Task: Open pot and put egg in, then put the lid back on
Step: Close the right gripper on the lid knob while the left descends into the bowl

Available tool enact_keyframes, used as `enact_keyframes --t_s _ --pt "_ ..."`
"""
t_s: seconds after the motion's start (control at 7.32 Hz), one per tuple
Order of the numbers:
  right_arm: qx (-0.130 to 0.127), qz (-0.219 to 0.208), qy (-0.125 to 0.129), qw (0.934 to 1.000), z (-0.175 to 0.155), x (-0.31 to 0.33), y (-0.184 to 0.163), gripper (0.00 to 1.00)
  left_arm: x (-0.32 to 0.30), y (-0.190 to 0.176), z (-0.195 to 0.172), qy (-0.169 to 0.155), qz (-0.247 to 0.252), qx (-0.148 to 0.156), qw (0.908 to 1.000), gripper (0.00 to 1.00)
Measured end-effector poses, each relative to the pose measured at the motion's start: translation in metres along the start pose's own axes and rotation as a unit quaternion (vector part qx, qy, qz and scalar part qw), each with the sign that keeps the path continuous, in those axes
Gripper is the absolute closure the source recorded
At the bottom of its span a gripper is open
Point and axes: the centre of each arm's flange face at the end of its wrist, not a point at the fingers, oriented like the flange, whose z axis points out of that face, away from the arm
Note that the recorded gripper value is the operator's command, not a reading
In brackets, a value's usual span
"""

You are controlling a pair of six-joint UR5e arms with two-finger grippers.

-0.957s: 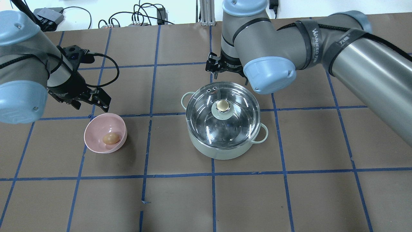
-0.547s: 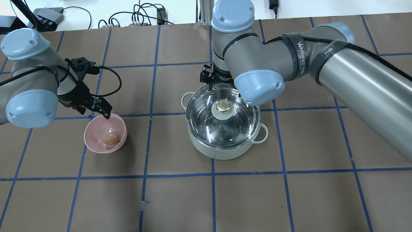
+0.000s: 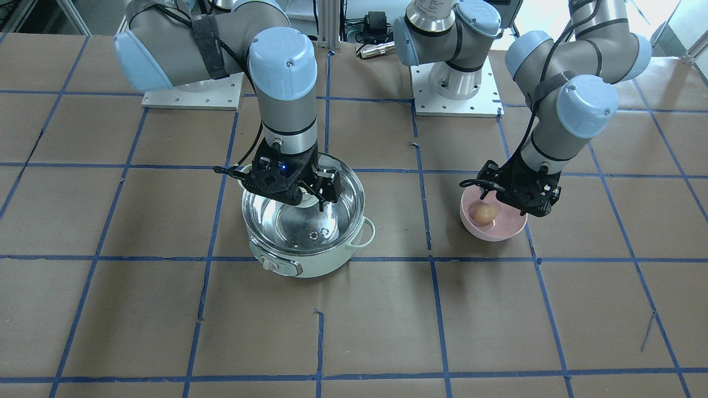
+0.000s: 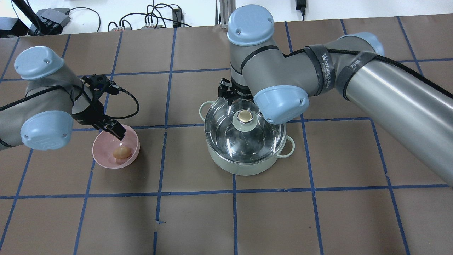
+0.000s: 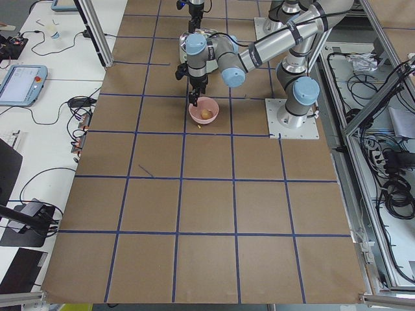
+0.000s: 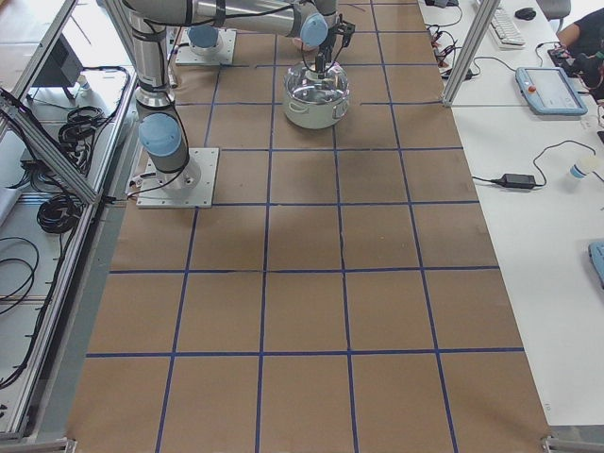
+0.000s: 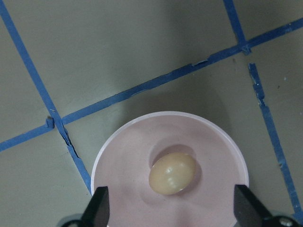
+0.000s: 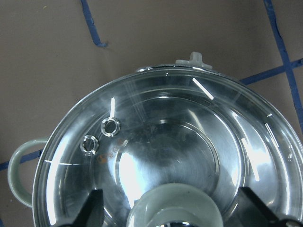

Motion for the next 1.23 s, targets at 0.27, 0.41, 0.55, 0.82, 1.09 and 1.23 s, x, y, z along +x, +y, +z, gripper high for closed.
enact_keyframes --t_s 0.27,0.41,0.55,0.82,1.09,1.23 --pt "-0.008 0.007 0.006 0.9999 0.009 0.004 0.006 0.01 0.0 0.013 0.02 0.005 0.06 -0.005 0.9982 0.11" --pt "-0.011 0.013 0.007 0.9998 0.011 0.005 0.008 0.01 -0.004 0.02 0.029 0.005 0.085 -0.003 0.9963 0.11" --pt "-0.011 0.015 0.006 0.9998 0.011 0.005 0.009 0.01 -0.005 0.024 0.035 0.001 0.106 0.001 0.9943 0.11" --pt "-0.009 0.017 0.003 0.9998 0.009 0.004 0.008 0.01 0.002 0.024 0.04 -0.005 0.131 0.004 0.9914 0.11" --pt "-0.008 0.023 0.002 0.9997 0.007 0.003 0.009 0.03 0.012 0.017 0.04 -0.015 0.15 0.007 0.9885 0.11" --pt "-0.007 0.024 0.003 0.9997 0.007 0.001 0.012 0.1 0.013 0.016 0.04 -0.017 0.163 0.008 0.9865 0.11"
